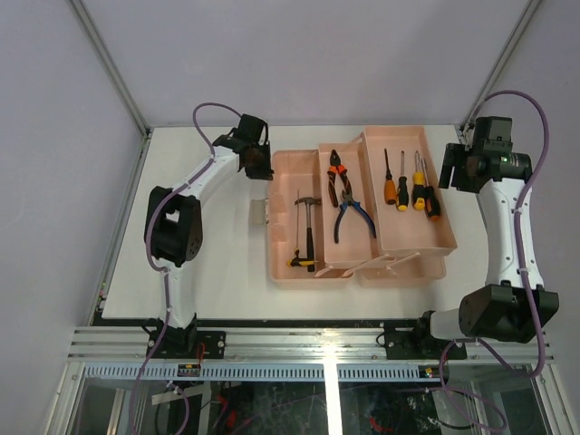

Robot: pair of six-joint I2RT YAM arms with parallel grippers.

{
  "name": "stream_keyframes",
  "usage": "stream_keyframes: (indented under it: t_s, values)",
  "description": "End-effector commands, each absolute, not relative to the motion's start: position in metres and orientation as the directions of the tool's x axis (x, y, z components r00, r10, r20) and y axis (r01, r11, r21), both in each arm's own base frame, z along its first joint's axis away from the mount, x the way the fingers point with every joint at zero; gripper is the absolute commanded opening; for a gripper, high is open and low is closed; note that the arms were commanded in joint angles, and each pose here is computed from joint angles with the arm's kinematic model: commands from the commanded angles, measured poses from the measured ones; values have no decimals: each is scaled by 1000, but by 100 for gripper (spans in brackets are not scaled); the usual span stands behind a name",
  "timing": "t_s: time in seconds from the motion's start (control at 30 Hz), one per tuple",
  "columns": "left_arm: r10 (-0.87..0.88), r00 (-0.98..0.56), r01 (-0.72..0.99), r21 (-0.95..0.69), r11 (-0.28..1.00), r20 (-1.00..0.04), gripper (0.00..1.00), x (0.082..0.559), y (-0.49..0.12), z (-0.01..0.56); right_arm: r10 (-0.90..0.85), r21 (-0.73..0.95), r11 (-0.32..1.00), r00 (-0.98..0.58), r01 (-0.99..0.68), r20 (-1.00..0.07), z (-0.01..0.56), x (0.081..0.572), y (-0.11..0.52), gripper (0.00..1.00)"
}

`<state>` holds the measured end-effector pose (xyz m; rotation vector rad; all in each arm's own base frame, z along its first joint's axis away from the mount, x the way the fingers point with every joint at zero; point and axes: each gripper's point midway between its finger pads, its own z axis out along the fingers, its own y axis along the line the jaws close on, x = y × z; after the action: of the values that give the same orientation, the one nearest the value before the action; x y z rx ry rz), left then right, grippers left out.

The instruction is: Pack the tool kit

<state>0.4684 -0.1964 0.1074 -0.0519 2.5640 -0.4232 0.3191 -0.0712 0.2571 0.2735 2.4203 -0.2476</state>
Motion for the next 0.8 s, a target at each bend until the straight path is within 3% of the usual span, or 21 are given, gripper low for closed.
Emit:
stream_keyframes:
  t_s: [0.0, 0.27, 0.57, 0.77]
  values:
    - [-25, -909, 12, -86, 996, -415, 0, 451, -120, 62, 141, -8, 979, -705, 204, -696, 254, 345, -59, 76]
    - [25, -909, 52, -52, 997, -416, 0, 459, -102, 51, 176, 105, 984, -701, 143, -691, 238, 353, -48, 75]
    - [54, -898, 67, -12, 998, -437, 0, 472, -85, 47, 264, 272, 953, -797, 130, -544, 160, 344, -42, 67]
    - [71, -896, 85, -12, 996, -439, 0, 472, -83, 49, 274, 381, 921, -824, 76, -497, 140, 341, -21, 64]
